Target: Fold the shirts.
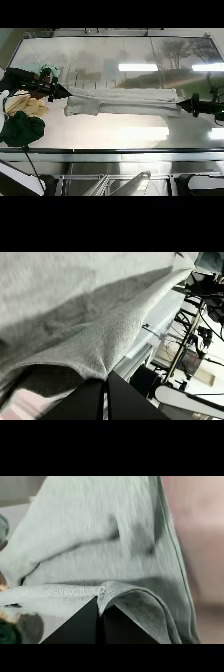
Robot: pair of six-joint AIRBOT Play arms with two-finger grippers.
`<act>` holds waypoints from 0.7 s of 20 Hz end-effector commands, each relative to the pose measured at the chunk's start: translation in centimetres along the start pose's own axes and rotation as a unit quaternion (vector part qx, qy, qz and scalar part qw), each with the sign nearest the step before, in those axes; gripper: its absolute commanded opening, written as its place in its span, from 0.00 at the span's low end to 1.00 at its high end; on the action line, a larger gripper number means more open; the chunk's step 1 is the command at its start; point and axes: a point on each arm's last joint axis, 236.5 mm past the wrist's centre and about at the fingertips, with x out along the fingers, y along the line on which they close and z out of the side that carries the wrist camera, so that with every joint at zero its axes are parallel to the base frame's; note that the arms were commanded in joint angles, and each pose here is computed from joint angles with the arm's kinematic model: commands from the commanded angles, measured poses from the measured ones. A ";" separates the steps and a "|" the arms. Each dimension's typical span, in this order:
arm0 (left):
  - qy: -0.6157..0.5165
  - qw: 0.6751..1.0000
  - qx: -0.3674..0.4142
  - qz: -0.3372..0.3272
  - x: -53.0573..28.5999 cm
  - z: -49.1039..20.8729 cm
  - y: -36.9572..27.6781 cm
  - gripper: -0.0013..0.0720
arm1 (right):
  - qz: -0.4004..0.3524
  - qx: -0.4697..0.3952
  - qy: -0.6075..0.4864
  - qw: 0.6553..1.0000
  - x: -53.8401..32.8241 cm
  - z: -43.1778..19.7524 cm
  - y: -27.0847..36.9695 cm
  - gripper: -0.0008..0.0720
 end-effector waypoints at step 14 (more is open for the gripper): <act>0.046 0.998 0.024 0.019 3.1 6.0 0.8 0.60 | -0.076 -0.115 0.045 0.989 3.8 1.8 -0.6 0.44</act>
